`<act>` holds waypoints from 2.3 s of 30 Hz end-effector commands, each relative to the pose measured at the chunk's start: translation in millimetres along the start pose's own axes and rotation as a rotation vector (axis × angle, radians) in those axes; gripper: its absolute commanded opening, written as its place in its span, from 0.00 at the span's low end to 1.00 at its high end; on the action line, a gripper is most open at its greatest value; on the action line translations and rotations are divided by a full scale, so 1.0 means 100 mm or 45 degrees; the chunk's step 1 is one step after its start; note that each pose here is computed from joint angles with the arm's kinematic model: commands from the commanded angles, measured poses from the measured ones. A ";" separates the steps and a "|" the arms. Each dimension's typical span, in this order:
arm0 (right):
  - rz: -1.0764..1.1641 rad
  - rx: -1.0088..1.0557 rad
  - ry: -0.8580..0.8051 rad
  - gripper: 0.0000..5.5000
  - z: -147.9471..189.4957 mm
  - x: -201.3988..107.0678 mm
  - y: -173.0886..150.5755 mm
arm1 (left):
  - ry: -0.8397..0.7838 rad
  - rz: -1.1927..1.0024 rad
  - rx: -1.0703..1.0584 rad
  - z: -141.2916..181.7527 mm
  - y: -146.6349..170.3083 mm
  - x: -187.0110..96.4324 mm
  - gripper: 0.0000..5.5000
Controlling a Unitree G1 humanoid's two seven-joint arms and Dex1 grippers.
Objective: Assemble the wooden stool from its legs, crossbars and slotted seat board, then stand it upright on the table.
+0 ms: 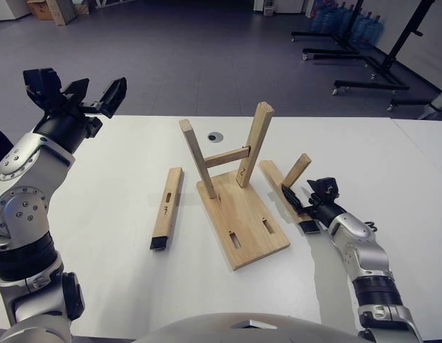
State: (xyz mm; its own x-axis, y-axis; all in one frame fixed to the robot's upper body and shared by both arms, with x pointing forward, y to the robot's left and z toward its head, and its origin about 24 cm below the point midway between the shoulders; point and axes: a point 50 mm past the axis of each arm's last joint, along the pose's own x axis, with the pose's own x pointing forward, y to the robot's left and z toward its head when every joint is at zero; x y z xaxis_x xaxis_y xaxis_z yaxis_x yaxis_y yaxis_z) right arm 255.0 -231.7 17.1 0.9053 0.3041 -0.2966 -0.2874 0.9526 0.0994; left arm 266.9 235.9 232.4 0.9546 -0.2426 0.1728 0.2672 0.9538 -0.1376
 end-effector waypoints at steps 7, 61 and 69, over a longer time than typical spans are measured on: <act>0.150 0.010 -0.036 0.98 0.38 -0.13 0.06 | 0.005 -0.005 0.013 0.01 0.01 0.00 0.85; -0.566 0.149 -0.556 0.98 1.79 0.19 0.59 | 0.029 -0.012 0.018 -0.05 -0.03 -0.01 0.85; -0.611 0.188 -0.253 0.98 0.91 0.39 0.46 | 0.045 -0.010 0.008 -0.11 -0.04 -0.02 0.85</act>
State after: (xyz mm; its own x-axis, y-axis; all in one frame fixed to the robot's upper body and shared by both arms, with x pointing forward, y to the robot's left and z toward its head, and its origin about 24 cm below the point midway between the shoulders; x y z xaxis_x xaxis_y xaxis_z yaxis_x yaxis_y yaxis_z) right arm 311.4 -176.7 130.0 0.9820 -0.1869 -0.0264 0.1887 0.9710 0.1469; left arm 266.4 232.6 225.6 0.9553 -0.2520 0.1546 0.2721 0.9539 -0.1269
